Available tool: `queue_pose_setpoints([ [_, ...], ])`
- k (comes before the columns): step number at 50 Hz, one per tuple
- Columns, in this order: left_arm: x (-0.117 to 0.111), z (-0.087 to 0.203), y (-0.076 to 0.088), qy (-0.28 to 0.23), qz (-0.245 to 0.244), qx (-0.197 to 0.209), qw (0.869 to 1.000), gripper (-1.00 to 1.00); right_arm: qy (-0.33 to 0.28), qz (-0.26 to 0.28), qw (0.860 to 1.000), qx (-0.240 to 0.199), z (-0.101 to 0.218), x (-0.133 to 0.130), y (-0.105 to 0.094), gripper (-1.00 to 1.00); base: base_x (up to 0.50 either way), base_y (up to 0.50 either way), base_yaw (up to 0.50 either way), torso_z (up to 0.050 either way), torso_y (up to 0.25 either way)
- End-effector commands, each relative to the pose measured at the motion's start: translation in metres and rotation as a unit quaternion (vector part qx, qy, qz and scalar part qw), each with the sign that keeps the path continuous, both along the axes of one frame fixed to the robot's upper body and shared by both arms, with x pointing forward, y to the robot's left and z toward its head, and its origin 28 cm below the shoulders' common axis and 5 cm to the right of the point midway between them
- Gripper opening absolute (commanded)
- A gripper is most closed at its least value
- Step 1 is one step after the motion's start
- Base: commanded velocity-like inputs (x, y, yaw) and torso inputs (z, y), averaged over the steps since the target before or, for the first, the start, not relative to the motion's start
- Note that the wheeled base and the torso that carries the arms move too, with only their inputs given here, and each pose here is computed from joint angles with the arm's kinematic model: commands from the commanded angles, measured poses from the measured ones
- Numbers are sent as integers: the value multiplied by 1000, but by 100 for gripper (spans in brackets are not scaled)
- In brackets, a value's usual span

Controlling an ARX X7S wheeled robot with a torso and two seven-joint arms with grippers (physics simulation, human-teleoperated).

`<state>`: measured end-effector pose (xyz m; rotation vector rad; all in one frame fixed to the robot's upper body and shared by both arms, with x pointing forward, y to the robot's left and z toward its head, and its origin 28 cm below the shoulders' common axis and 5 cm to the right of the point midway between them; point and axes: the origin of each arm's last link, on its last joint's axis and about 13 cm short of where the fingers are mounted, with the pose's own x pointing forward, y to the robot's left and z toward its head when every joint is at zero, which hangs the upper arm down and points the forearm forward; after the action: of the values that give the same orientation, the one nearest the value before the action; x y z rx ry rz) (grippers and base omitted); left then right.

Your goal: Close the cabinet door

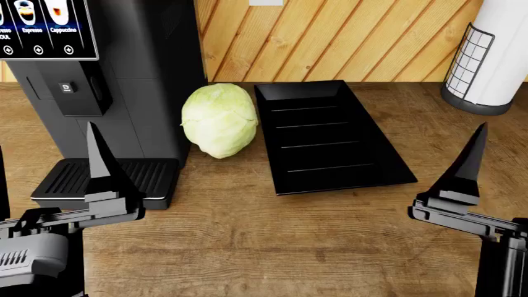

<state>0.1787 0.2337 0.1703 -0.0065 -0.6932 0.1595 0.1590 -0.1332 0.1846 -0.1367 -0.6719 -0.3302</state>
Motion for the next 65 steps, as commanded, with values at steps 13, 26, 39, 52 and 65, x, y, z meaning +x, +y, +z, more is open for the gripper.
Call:
queue_pose_setpoints([
  [13, -4, 8, 0, -12, 4, 1, 1000, 100, -114, -96, 989, -1, 54, -18, -25, 100, 0, 0, 0, 0, 0],
  [26, -6, 12, -1, -17, -1, 7, 1000, 100, -142, -118, 983, 6, 75, -19, -34, 100, 0, 0, 0, 0, 0],
  [39, -5, 13, -1, -20, 2, 6, 1000, 100, -156, -131, 979, 15, 104, -7, -45, 100, 0, 0, 0, 0, 0],
  [52, -6, 13, -2, -20, 1, 9, 1000, 100, -179, -150, 972, 13, 135, -3, -53, 100, 0, 0, 0, 0, 0],
  [65, -6, 11, -1, -21, 2, 8, 1000, 100, -198, -159, 967, 11, 164, 2, -54, 100, 0, 0, 0, 0, 0],
])
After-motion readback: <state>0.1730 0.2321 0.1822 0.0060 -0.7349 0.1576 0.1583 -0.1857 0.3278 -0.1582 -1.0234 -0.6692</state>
